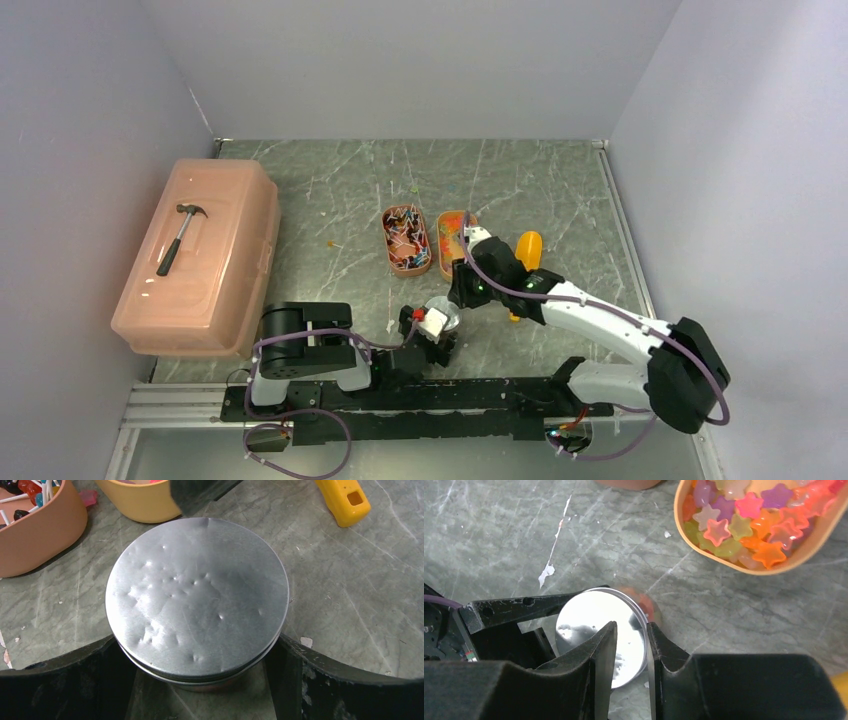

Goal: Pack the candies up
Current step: Screw the bottle lid onto the packing bottle.

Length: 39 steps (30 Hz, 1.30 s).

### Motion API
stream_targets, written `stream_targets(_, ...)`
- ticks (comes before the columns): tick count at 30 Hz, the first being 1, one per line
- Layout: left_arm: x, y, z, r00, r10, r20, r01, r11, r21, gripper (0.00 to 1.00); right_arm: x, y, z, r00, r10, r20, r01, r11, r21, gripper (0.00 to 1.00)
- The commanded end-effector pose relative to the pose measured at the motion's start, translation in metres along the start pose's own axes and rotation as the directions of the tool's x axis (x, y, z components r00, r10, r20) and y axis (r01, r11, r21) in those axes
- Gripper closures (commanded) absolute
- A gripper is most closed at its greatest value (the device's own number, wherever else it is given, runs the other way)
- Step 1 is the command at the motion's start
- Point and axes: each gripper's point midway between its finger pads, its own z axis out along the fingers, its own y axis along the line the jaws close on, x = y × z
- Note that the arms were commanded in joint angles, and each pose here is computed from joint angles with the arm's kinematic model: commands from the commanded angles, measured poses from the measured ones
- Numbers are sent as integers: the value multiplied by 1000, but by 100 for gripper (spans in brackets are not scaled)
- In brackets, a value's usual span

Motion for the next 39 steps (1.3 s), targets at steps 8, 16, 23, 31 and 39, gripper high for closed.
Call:
stream_targets(8, 82, 34, -25, 935, 234, -269, -236, 971, 23, 13, -16, 17, 21, 999, -34, 20, 36, 992, -120, 71)
stream_targets(16, 82, 35, -26, 935, 229, -272, -234, 972, 16, 13, 22, 9, 17, 998, -25, -59, 17, 991, -135, 78)
stream_targets(23, 81, 37, -26, 940, 212, -268, -219, 976, 5, 12, 57, 4, 2, 994, 31, -107, -46, 988, -149, 83)
stream_targets(31, 85, 43, -25, 938, 188, -291, -200, 980, -13, 12, 86, 15, -19, 989, 94, -113, -114, 978, -177, 85)
stream_targets(39, 87, 39, -21, 927, 215, -307, -225, 974, 1, 10, 75, 22, -39, 993, 112, -44, -117, 982, -147, 82)
